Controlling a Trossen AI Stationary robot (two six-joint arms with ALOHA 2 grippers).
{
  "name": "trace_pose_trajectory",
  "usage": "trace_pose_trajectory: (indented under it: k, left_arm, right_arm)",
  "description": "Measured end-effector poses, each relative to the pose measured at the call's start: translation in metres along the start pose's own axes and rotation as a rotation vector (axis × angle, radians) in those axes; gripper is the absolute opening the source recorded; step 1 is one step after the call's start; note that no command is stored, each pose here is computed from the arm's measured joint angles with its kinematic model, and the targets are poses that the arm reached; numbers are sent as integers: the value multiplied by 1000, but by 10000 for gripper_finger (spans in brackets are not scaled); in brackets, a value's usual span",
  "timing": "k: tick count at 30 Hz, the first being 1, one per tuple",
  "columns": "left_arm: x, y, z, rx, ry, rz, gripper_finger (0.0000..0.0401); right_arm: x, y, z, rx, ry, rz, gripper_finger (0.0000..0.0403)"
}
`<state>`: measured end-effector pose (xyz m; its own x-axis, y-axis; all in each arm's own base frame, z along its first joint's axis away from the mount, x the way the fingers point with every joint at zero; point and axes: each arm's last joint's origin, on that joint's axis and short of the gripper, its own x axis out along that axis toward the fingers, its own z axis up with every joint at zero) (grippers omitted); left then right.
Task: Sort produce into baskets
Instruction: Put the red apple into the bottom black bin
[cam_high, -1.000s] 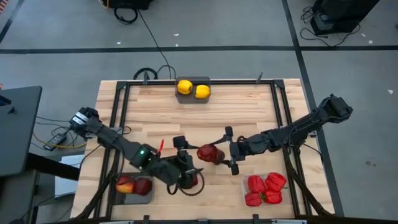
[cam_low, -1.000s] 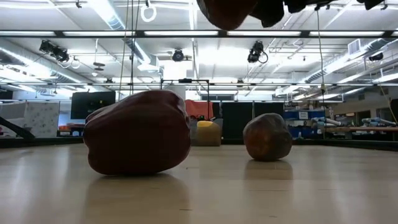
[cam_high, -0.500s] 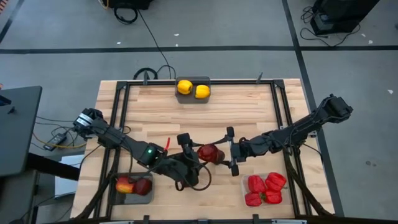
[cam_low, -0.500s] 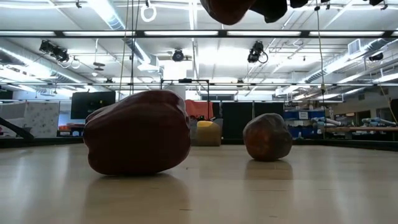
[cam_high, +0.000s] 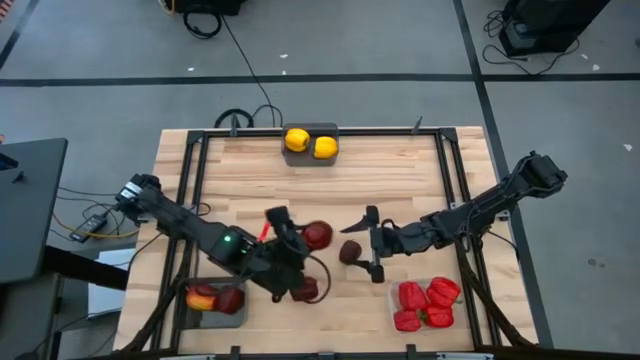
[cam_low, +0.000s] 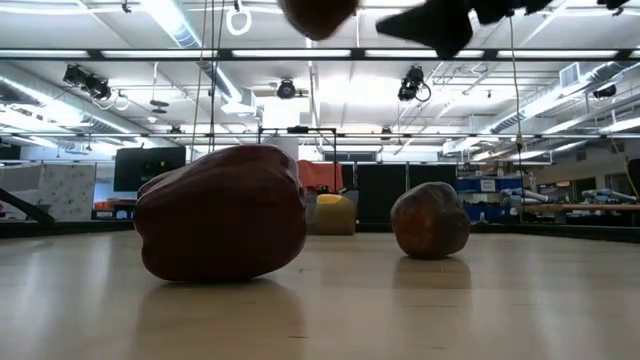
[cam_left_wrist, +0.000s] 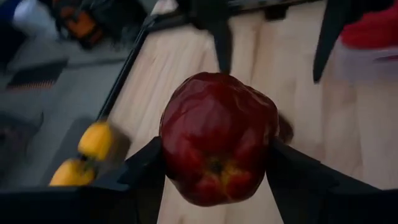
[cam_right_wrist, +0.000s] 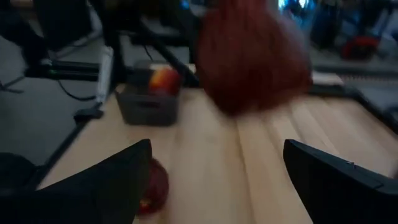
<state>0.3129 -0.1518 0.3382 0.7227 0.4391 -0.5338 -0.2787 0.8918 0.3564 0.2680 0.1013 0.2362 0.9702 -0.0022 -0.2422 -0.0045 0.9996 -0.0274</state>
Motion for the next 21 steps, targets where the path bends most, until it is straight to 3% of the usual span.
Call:
trace_pose_trajectory:
  k: [3, 9, 17, 21]
  left_arm:
    - [-19, 7, -4, -10, 102, -5, 240]
    - [-48, 7, -27, -81, 433, -142, 245]
    - [-77, -28, -70, -236, 784, -273, 246]
    - [-95, -49, -89, -316, 869, -323, 247]
  right_arm:
    - [0, -3, -7, 58, 62, -76, 369]
    - [-2, -5, -19, 113, 167, -117, 359]
    - [-3, -3, -18, 133, 161, -111, 350]
    - [-4, 2, -18, 99, 161, -65, 350]
